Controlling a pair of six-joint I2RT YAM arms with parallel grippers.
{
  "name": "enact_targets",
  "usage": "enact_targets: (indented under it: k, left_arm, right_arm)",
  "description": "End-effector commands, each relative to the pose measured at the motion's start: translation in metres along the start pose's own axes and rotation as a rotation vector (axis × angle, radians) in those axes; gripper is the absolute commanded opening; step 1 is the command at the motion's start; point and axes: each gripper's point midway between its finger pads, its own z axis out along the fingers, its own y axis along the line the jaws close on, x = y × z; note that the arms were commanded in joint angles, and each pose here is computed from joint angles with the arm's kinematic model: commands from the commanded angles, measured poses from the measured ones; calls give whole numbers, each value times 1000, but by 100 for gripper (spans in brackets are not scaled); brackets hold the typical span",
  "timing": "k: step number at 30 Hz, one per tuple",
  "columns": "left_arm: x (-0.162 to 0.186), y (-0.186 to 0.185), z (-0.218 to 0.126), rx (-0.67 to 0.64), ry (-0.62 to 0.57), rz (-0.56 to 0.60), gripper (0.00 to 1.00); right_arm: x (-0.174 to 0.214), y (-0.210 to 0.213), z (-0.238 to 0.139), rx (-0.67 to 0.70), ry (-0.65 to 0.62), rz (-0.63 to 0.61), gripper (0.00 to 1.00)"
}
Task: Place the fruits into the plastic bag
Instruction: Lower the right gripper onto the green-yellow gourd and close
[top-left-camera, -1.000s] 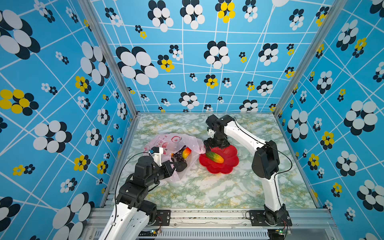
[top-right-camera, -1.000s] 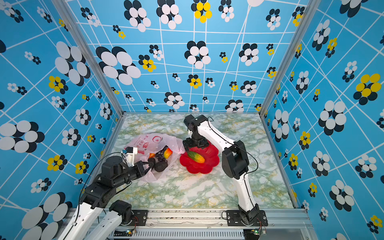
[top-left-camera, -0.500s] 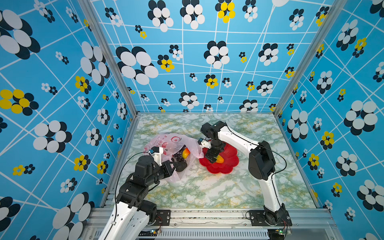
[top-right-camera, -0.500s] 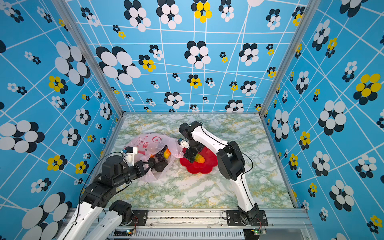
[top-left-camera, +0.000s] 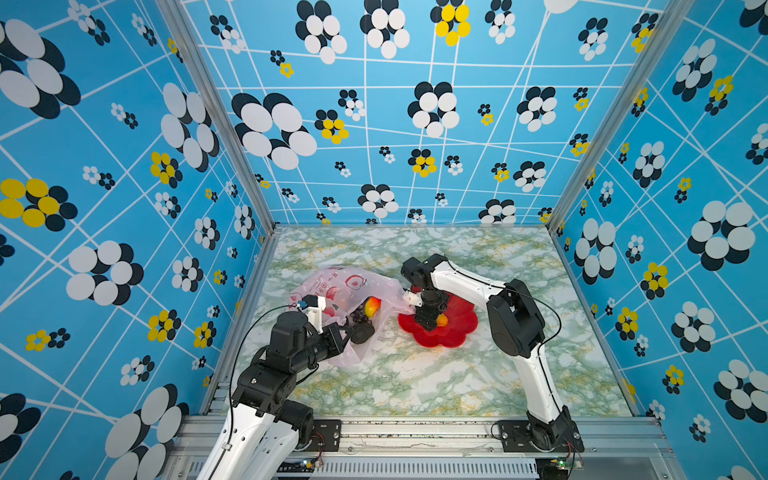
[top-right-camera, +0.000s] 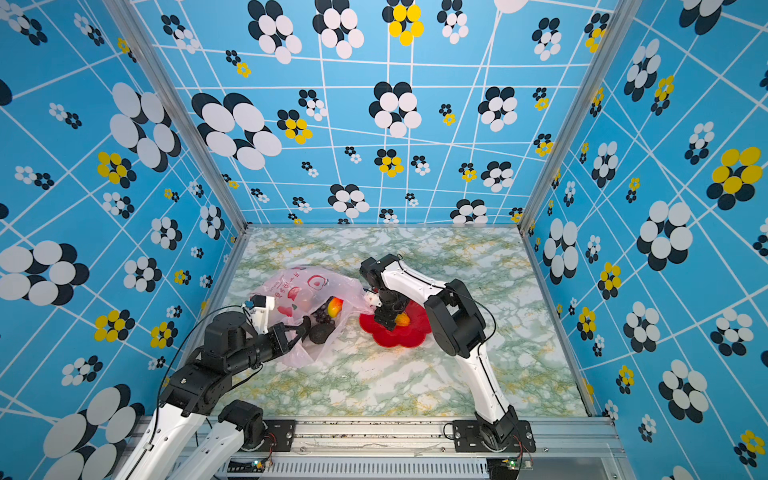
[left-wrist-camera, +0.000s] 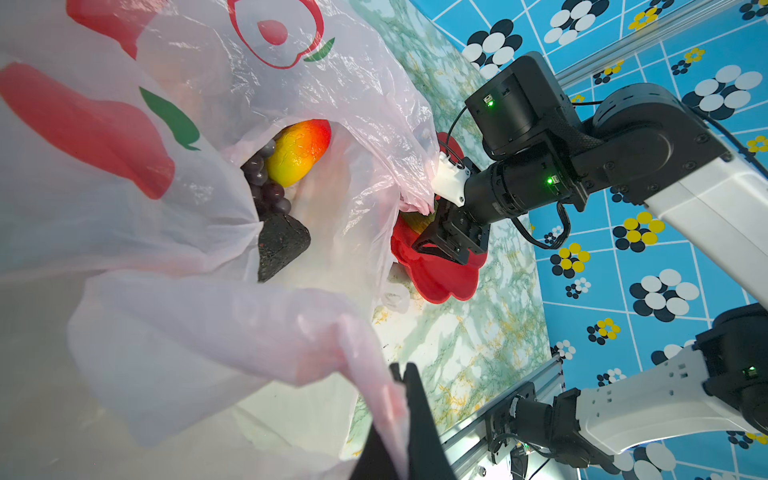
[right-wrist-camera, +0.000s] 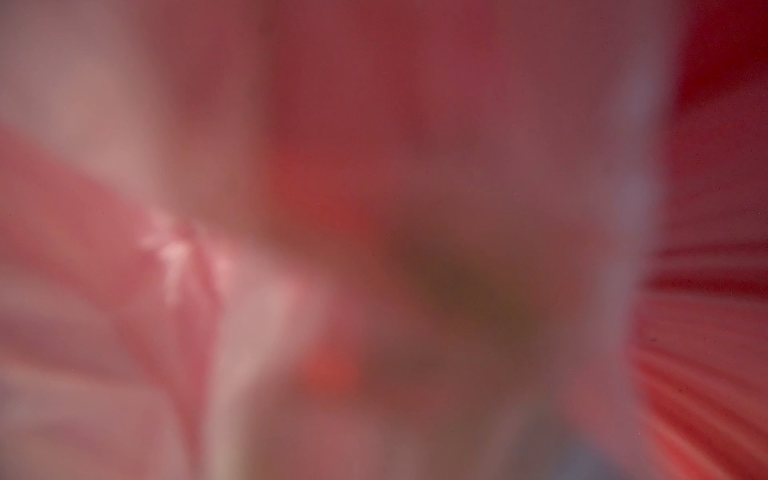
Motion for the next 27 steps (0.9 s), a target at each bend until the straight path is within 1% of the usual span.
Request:
enact_targets:
  k: [1,3,12,16,23,27]
  left_arm:
    - [-5,-1,-3,-12,-12,-5,0]
    - [-5,-1,-3,-12,-12,-8,0]
    - [-5,-1,-2,-9,-17,-28,0]
    - [-4,1,-1,-6,-15,-41,0]
    - [-5,-1,-1,4,-21,-48,0]
    - [-5,-1,-2,7,-30,-48,0]
  right_arm:
    - [-2,-3,14,12,6,30,76]
    - [-2,-3,16,14,7,37,72]
    - [1,-4,16,10,11,50,50]
    - [3,-4,12,9,3,57,35]
    - [7,-5,6,13,2,72,25]
    - [7,-8,-1,18,-18,94,23]
